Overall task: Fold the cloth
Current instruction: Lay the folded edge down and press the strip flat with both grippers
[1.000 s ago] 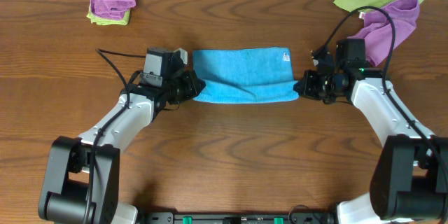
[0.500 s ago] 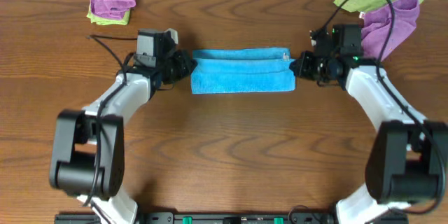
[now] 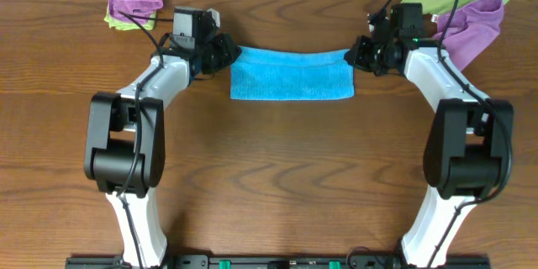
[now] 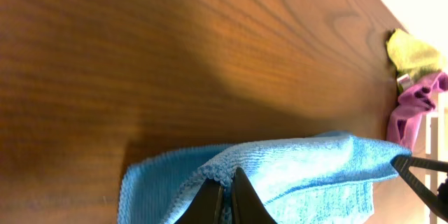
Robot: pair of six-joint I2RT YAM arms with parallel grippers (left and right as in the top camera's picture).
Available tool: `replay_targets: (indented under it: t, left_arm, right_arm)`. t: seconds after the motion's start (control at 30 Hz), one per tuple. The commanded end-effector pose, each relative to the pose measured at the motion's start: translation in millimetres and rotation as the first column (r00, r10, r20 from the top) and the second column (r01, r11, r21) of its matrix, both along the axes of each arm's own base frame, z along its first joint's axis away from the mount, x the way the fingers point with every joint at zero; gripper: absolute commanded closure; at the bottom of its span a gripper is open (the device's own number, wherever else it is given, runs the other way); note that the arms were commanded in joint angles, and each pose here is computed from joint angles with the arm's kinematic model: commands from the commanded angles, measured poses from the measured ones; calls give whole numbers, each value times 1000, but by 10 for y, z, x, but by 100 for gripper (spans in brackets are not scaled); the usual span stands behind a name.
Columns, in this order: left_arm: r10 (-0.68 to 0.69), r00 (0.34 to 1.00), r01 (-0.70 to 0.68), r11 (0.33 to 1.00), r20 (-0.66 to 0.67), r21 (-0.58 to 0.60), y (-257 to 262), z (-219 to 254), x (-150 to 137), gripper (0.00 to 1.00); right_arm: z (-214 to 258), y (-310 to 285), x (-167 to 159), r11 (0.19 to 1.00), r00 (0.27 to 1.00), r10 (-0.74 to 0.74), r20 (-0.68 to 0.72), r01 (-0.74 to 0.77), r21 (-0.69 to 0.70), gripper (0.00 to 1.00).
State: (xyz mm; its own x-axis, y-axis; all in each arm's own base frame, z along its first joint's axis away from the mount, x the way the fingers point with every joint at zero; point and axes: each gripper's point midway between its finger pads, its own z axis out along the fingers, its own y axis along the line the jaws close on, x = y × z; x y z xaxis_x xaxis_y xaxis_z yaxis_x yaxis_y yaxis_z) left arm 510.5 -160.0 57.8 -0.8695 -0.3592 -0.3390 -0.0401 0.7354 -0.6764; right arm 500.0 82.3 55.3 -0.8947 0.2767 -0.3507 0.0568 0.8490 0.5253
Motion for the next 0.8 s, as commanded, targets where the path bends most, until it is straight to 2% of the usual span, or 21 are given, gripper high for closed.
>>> replay_targets:
  t: [0.0,0.17,0.4,0.67,0.7,0.73,0.77]
  left_arm:
    - [-18,1000,18,1000,7,-6,68,23,82,94]
    - [-82,996,80,996,-44,-42,33,49,-98,94]
    - [-138,971,137,990,-195,-20,50,-121,-478,94]
    - [-146,965,148,989,-217,-10,64,-154,-540,94]
    - [-147,966,148,989,-214,-11,64,-151,-533,77]
    - [-148,966,149,989,-211,-10,64,-148,-529,67]
    - [-153,967,155,988,-205,-7,66,-137,-521,58]
  right_arm:
    - [35,39,68,1000,1000,-7,-8,7,3,99]
    - [12,112,-153,999,993,22,-112,-17,52,99]
    - [-81,54,-454,998,972,60,-225,-58,14,98]
    - [-159,-63,-586,996,959,45,-280,-64,-58,97]
    - [-159,-63,-588,996,959,45,-280,-64,-58,68]
    - [-159,-65,-587,996,959,45,-280,-64,-58,56]
    - [-158,-68,-584,996,959,45,-279,-63,-58,49]
